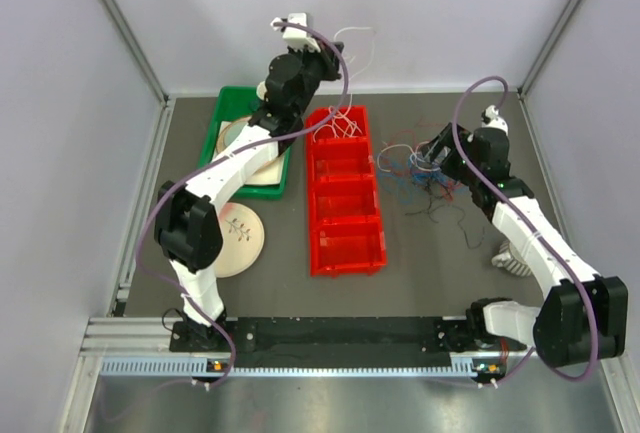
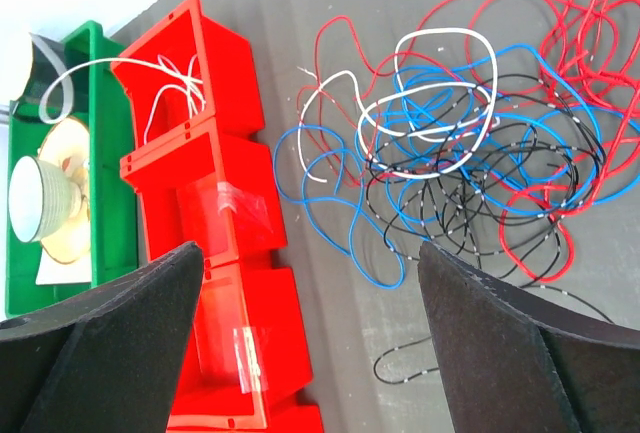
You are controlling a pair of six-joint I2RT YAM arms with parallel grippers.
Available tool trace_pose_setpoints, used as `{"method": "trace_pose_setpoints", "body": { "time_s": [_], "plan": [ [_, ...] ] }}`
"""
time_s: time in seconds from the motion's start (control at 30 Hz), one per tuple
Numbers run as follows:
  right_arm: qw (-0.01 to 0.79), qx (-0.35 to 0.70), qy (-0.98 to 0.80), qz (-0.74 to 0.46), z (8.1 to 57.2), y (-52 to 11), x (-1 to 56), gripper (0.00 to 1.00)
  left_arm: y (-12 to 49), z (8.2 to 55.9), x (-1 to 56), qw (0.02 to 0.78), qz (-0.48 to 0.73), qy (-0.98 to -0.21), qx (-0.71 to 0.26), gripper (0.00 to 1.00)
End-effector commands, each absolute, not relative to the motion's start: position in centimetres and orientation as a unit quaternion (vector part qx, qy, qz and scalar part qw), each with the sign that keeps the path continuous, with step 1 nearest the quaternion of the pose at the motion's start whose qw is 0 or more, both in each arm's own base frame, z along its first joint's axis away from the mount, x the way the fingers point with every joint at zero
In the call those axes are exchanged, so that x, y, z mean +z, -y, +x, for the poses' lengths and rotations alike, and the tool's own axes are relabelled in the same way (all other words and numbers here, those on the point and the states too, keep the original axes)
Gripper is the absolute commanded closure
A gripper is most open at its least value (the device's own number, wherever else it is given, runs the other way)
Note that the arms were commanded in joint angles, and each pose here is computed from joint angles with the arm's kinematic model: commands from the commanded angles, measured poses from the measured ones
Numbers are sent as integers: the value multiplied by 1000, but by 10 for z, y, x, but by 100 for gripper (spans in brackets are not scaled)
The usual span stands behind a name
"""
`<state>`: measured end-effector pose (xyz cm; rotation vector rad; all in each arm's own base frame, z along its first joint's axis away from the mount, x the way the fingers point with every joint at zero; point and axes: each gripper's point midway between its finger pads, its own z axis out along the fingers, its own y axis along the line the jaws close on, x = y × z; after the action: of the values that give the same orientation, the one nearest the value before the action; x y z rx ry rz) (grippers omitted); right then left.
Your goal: Untangle the cables
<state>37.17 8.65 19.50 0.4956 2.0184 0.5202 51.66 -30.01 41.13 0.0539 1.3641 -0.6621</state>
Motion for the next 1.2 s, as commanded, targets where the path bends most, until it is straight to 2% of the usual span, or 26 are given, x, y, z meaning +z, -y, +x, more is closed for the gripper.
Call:
{"method": "trace_pose_setpoints", "body": {
  "time_s": [0.0, 0.6, 0.93, 1.17],
  "plan": [
    [499, 214, -816, 199, 369, -81, 211, 12, 298, 514, 409, 731, 12, -607, -310, 100],
    [488, 222, -821, 199, 364, -85, 205, 13, 277, 547, 249, 668, -87, -703, -229, 100],
    [484, 226, -822, 199, 366, -87, 204, 13, 293, 533, 203, 628, -84, -740, -227, 100],
    [480, 229, -824, 198, 364, -88, 201, 13, 311, 540, 186, 611, -77, -756, -223, 100]
  ]
}}
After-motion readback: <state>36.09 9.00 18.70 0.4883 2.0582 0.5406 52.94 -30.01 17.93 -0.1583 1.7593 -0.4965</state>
